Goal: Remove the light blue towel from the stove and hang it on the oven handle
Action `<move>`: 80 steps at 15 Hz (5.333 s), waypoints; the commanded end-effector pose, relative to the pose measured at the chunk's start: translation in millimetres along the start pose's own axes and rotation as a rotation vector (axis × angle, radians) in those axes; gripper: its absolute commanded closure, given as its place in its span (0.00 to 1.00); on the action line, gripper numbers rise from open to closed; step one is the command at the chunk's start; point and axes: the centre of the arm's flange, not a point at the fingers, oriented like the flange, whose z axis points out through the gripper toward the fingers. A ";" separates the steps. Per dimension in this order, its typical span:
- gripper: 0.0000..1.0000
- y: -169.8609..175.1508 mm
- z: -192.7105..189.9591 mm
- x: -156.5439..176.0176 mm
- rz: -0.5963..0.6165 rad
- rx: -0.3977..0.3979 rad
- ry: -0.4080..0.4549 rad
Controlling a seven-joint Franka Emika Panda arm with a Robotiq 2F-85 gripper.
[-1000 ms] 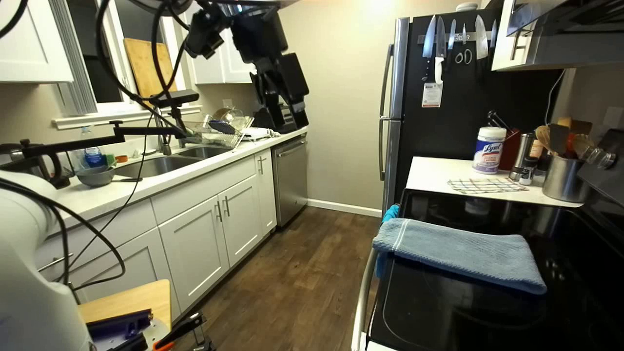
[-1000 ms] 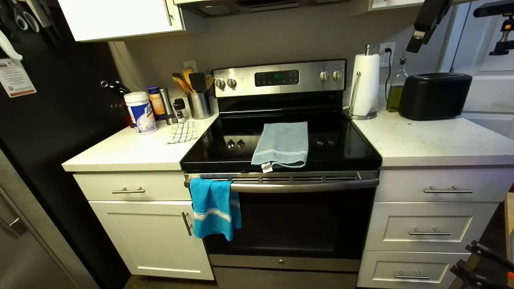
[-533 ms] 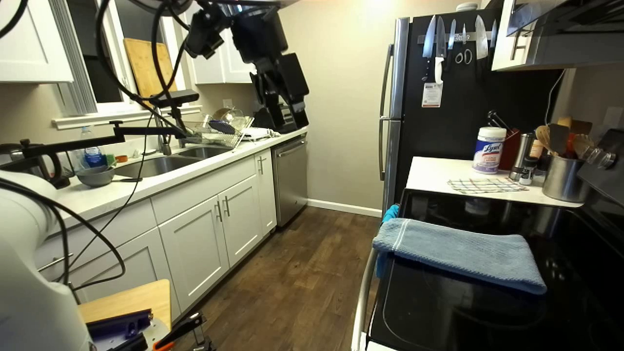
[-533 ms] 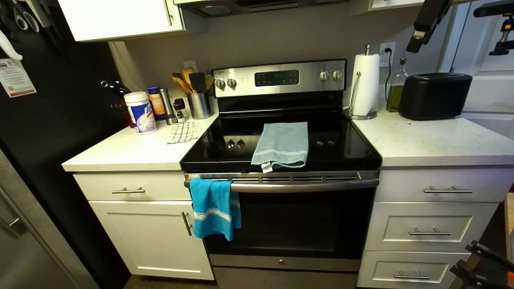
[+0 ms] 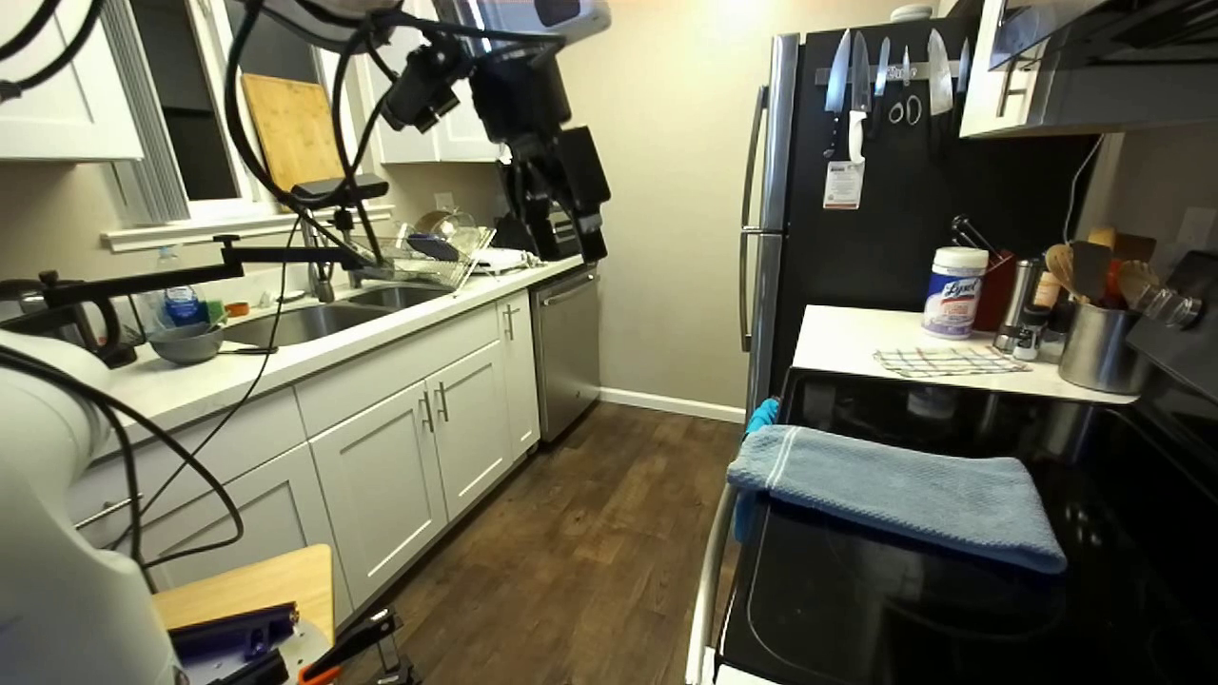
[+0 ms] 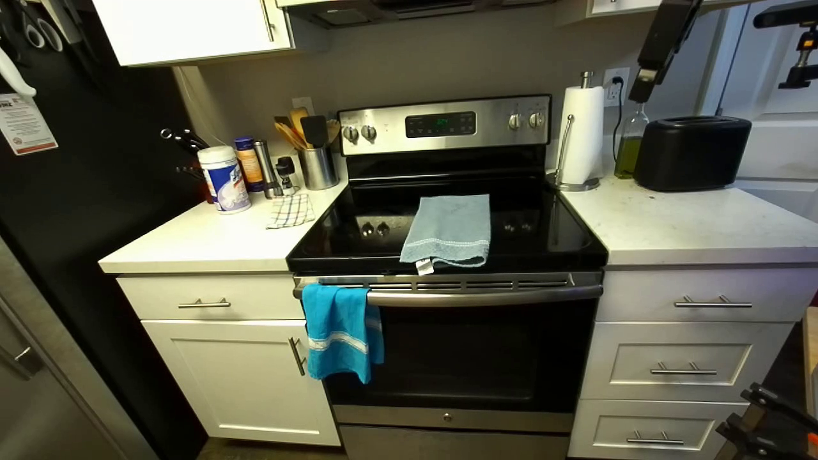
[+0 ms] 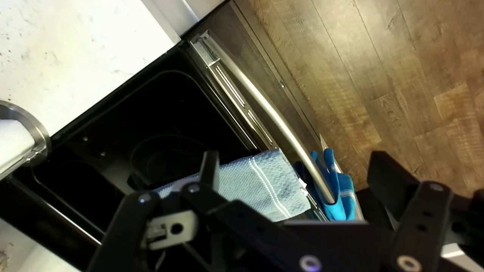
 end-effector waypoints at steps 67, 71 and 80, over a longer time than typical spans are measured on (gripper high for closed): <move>0.00 -198.3 397.3 223.6 -0.365 -0.694 -0.012; 0.00 -205.0 418.6 216.6 -0.374 -0.726 -0.028; 0.00 -220.5 427.7 220.0 -0.355 -0.865 0.022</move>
